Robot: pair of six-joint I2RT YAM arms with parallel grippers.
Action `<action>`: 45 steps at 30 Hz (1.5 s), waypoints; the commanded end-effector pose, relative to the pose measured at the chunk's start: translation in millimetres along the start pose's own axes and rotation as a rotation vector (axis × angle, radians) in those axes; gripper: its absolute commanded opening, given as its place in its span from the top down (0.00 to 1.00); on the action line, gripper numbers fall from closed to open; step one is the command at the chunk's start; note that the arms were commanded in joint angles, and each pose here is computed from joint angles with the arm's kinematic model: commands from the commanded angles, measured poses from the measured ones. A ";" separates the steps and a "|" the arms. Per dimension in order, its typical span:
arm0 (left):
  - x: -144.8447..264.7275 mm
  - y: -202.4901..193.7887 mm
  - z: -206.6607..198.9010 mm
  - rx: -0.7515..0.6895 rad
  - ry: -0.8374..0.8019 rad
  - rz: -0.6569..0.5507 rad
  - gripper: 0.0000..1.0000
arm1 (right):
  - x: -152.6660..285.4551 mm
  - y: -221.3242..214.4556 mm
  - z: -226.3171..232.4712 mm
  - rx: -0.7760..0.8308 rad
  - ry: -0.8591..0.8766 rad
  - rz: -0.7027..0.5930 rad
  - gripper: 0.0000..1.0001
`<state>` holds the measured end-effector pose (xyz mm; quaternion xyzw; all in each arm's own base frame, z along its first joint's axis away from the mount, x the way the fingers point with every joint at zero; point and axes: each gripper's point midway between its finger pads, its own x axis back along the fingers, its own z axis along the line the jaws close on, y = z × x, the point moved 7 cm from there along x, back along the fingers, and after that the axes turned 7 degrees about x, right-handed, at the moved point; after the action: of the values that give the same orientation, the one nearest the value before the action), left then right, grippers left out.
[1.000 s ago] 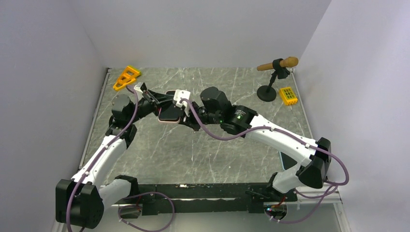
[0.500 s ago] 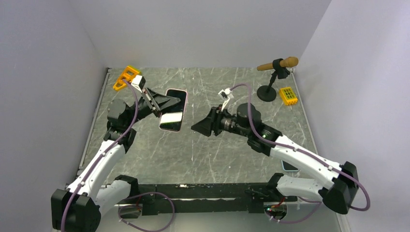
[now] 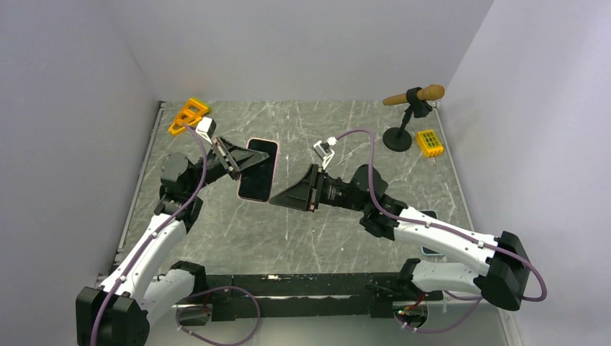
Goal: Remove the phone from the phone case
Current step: Remove the phone case from the phone.
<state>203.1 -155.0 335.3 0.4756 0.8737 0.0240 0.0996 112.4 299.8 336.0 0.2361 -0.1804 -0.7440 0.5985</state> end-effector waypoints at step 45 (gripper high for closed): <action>32.5 -32.3 -7.0 -0.339 -0.128 0.118 0.01 | -19.0 49.5 1.5 -0.157 0.174 -0.146 1.00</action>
<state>182.9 -156.6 322.3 0.4946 0.8530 0.0638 0.1538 152.0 323.6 325.3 0.1815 -0.0892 -0.7570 0.6214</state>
